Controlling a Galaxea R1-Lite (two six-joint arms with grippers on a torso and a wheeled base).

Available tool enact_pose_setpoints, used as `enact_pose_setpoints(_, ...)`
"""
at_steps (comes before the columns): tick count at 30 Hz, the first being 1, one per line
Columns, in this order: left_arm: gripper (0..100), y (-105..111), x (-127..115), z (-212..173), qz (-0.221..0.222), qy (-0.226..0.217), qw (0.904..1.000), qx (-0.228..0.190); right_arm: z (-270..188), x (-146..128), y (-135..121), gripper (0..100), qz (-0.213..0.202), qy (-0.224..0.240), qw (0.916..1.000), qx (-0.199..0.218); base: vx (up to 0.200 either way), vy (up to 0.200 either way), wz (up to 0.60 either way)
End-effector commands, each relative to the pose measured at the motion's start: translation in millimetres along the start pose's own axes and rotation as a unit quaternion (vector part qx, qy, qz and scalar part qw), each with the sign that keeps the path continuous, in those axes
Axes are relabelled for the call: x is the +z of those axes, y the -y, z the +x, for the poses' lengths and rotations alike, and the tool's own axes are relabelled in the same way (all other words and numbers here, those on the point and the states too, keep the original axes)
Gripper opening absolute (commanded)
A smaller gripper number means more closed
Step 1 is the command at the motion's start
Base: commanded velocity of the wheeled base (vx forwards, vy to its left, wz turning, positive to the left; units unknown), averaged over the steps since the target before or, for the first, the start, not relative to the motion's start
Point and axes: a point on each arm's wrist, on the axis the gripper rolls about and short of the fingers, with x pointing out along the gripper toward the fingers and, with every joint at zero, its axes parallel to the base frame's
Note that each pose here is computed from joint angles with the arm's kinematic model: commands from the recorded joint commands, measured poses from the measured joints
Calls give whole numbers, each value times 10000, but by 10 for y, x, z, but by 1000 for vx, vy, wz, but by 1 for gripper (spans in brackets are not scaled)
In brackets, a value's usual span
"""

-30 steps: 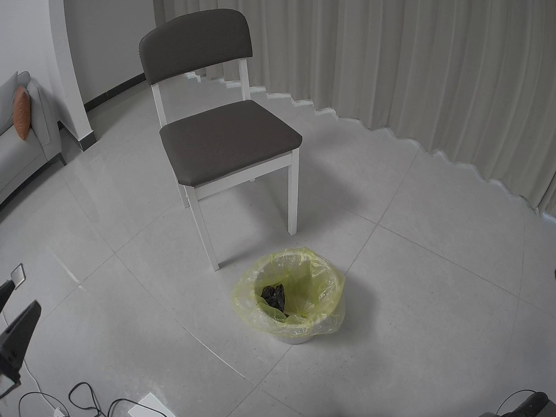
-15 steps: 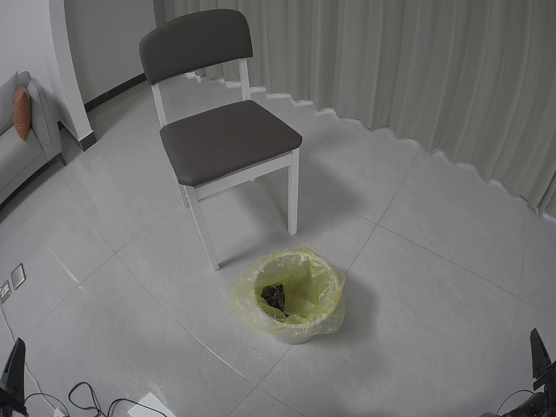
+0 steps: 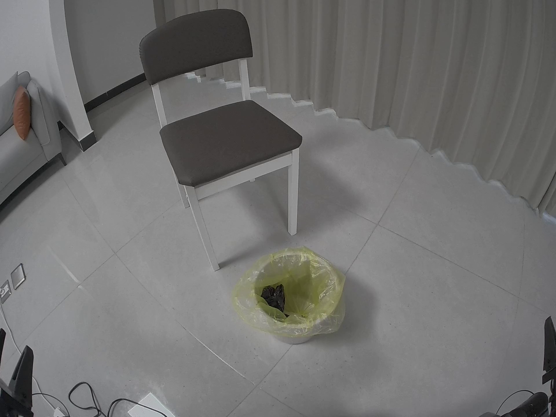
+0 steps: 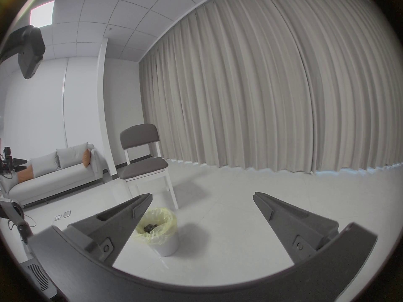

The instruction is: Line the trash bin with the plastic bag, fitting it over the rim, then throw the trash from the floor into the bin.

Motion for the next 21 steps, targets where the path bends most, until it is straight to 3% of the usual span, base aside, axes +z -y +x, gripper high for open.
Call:
enact_pose_setpoints(1, 100, 28, 92, -35, 99, 80, 9996, -263, -39, -4, 2, 100, -220, 5, 9984, 516, 0, 0, 0)
enact_pose_setpoints(9, 100, 17, -31, 1, 522, -309, 9969, -493, -51, -196, 11, 100, -415, -612, 9943, 763, 0, 0, 0)
enact_pose_setpoints(12, 100, 0, -143, 57, 728, -439, 9950, -515, -51, -196, 11, 100, -454, -608, 9943, 750, 0, 0, 0)
enact_pose_setpoints(14, 100, -5, -166, 74, 760, -411, 9951, -489, -51, -196, 13, 100, -508, -603, 9942, 731, 0, 0, 0)
enact_pose_setpoints(16, 100, 25, -180, 5, 852, 184, 9954, -404, -49, -191, 21, 100, -863, -554, 9931, 561, 0, 0, 0)
enact_pose_setpoints(21, 100, 44, -157, -30, 1036, 350, 9922, -590, -48, -188, 26, 100, -1174, -521, 9907, 455, 0, 0, 0)
